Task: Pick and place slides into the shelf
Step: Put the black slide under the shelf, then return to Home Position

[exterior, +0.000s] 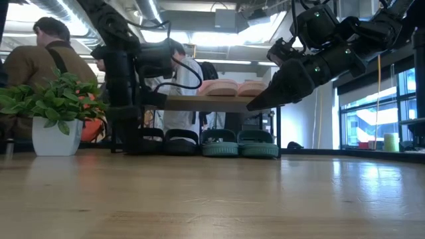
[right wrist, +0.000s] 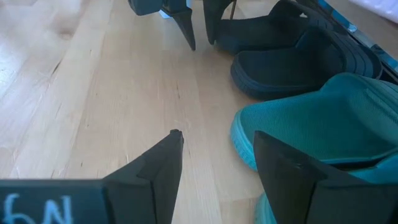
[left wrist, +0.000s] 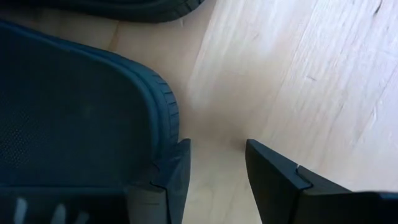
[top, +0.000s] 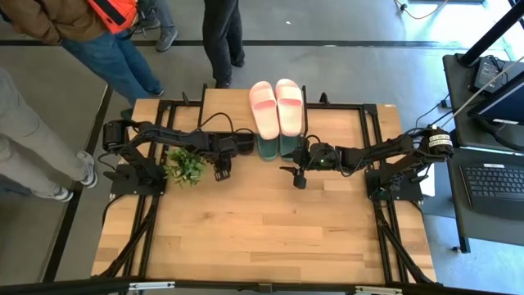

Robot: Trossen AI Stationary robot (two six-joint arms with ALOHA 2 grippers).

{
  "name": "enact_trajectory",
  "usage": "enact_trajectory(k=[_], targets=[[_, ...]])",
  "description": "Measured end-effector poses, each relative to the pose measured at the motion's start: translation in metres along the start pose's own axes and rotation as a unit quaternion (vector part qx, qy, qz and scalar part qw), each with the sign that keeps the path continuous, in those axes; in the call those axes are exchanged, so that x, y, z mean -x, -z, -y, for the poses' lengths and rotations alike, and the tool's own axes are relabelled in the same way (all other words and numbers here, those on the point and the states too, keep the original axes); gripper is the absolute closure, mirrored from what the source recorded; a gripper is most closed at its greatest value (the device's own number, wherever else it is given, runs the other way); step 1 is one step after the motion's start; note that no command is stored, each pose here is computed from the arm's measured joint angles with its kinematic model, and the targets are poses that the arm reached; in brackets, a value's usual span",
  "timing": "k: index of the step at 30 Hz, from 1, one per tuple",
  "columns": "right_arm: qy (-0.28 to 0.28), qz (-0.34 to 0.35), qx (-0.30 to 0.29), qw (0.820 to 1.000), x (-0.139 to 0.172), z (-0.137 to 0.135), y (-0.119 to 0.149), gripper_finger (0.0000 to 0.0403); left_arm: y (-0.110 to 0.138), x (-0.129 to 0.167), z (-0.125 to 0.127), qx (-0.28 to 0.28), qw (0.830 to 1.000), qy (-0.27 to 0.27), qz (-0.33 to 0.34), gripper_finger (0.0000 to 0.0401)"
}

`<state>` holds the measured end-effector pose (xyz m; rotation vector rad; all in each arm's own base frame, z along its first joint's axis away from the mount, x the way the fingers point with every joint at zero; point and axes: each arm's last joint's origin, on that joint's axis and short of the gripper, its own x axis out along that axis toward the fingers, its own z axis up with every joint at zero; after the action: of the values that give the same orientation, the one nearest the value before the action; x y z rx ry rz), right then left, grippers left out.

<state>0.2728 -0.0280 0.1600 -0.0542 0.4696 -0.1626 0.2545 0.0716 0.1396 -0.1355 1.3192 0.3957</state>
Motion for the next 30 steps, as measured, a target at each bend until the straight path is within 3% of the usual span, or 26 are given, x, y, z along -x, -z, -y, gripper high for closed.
enact_trajectory(k=[9,16,22,25,30], targets=[[0.0,0.0,0.0,1.0,0.0,0.0,0.0,0.0206,0.0,0.001,0.005,-0.005,1.0,0.007,0.001,0.0256],[0.0,0.0,0.0,1.0,0.0,0.0,0.0,0.0206,0.0,0.021,0.019,-0.016,0.995,0.087,0.033,0.0256],[0.0,0.001,0.0,1.0,0.0,0.0,0.0,0.0206,-0.006,0.056,0.029,-0.047,0.981,0.115,0.146,0.0256],[-0.002,0.008,-0.013,1.0,0.003,-0.001,-0.004,0.0206,-0.005,0.076,0.033,-0.068,0.963,0.129,0.227,0.0256],[-0.015,0.036,-0.018,0.999,0.018,-0.008,-0.017,0.0206,0.02,0.098,0.029,-0.065,0.933,0.144,0.324,0.0256]])
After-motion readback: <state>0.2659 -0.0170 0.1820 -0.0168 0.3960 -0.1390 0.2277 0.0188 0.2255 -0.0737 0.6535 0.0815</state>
